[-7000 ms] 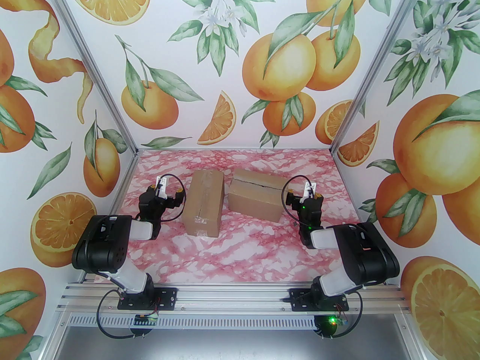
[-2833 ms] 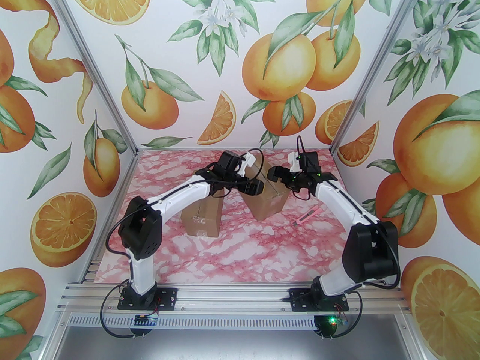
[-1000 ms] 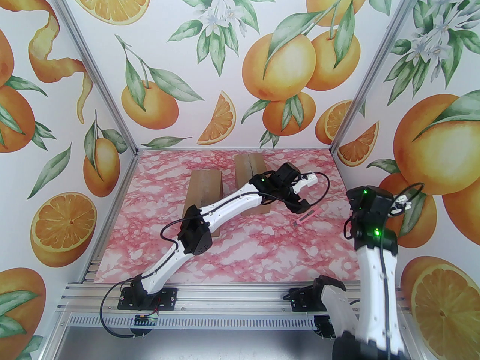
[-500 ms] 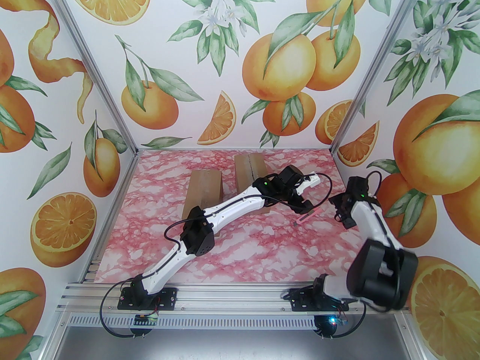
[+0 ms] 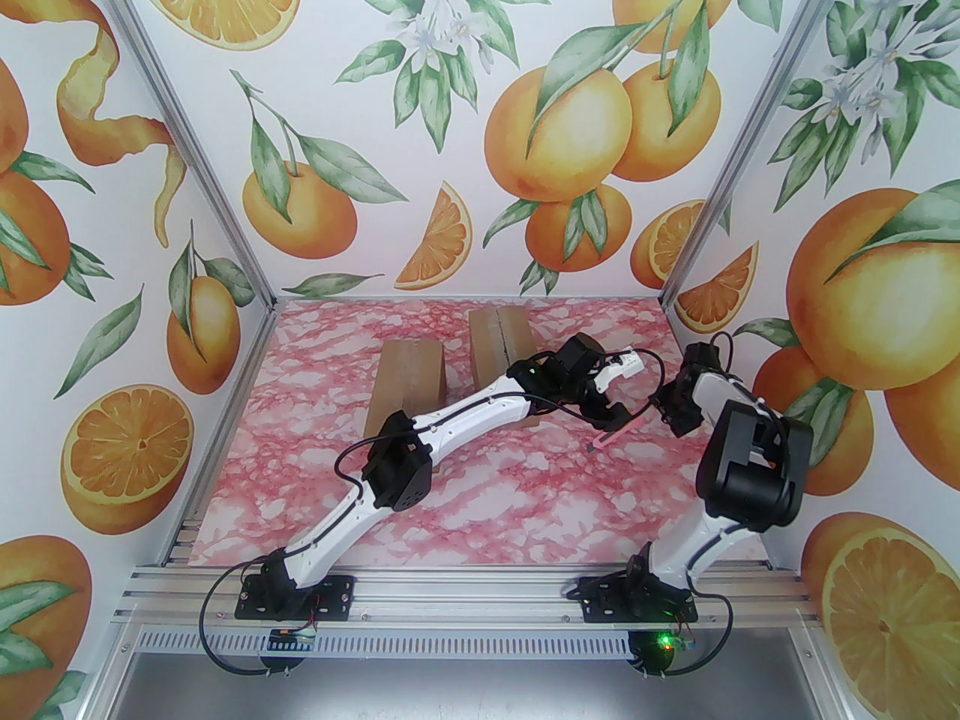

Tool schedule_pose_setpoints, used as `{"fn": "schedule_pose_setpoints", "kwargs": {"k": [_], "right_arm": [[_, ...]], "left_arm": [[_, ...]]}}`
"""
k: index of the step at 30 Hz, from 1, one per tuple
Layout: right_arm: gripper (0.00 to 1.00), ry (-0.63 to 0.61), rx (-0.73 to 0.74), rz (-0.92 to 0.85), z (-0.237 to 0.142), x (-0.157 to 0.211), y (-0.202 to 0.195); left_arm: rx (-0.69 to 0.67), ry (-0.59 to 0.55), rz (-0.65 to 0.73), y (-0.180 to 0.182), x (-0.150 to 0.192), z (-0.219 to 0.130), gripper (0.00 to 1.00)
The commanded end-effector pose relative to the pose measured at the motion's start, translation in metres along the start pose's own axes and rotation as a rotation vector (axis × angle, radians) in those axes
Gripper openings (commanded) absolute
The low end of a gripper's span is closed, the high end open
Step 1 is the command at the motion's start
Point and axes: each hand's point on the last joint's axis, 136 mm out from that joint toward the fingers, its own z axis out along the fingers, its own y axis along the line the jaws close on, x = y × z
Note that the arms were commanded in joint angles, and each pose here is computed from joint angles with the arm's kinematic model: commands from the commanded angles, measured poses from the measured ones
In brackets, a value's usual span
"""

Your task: Unpack the express box

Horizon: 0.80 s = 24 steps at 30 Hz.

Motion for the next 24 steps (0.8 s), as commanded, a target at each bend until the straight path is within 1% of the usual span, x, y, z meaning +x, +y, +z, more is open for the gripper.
{"fn": "schedule_pose_setpoints", "kwargs": {"k": [1, 4, 8, 17, 21, 24], "right_arm": [[0.58, 0.009, -0.077, -0.030, 0.002, 0.004, 0.025], [0.60, 0.021, -0.092, -0.033, 0.003, 0.013, 0.030], [0.63, -0.007, -0.081, -0.024, -0.004, 0.020, 0.023], [0.65, 0.046, -0.163, 0.001, -0.016, 0.053, 0.032], [0.65, 0.058, -0.166, -0.002, -0.022, 0.065, 0.033], [0.65, 0.064, -0.158, 0.004, -0.023, 0.070, 0.030]], "left_arm": [[-0.009, 0.011, -0.008, 0.007, 0.015, 0.013, 0.85], [-0.039, 0.022, -0.019, 0.017, 0.020, 0.013, 0.84], [-0.057, 0.033, -0.032, 0.026, 0.021, 0.007, 0.83], [-0.096, -0.016, -0.040, 0.050, 0.001, -0.021, 0.83], [-0.101, -0.041, -0.027, 0.054, -0.009, -0.031, 0.83], [-0.096, -0.065, -0.047, 0.058, -0.013, -0.037, 0.82]]}}
